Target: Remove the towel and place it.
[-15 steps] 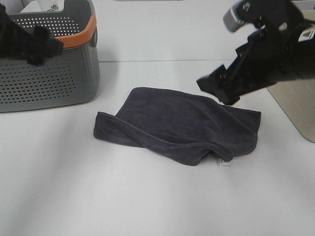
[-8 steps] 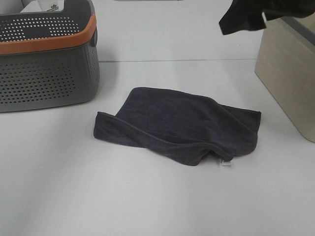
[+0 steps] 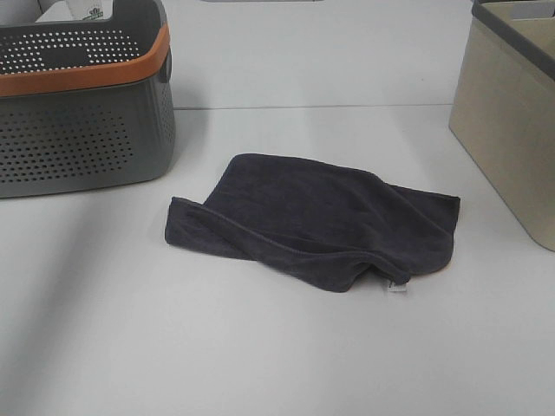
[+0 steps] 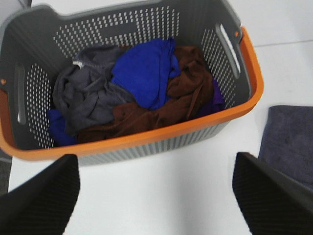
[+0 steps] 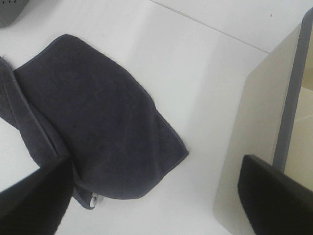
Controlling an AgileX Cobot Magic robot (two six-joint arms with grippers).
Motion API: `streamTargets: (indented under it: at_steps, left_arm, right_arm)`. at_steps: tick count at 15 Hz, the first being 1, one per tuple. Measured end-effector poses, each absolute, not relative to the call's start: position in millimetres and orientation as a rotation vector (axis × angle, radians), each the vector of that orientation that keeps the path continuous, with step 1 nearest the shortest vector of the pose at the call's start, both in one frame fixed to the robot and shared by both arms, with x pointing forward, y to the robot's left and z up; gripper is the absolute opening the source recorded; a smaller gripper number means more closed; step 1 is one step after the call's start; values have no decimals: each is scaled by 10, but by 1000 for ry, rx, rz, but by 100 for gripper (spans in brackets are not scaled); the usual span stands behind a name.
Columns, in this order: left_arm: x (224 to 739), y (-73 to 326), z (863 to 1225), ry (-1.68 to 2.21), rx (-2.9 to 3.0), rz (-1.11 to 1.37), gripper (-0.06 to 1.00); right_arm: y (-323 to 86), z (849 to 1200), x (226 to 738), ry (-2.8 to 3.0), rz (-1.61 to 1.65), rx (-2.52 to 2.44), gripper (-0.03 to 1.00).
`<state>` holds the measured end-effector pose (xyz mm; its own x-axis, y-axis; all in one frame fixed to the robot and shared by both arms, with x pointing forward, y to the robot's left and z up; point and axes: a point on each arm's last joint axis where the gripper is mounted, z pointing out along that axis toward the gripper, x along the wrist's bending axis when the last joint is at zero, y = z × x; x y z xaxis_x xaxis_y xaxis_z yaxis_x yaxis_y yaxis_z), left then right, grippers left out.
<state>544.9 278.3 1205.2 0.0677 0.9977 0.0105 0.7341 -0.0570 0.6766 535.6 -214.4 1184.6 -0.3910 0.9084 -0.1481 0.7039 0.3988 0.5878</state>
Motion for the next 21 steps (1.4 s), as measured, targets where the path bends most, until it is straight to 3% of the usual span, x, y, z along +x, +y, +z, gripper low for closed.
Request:
streamTargets:
  at_steps: [5, 11, 15, 21]
  left_arm:
    - [5313, 3090, 11990, 1892, 1802, 578, 79]
    - [4691, 3102, 11786, 1952, 1825, 572, 78]
    - [4067, 3078, 11419, 1991, 1854, 522, 78]
    - [3078, 3040, 11025, 1890, 1760, 652, 78]
  right_arm:
    - [-2173, 11853, 5346, 2245, 522, 1402, 87]
    - [-2262, 11698, 5028, 2287, 480, 1427, 86]
    - [-2398, 11530, 4522, 2319, 465, 1448, 84]
    - [-2558, 11105, 3812, 2294, 590, 1443, 85]
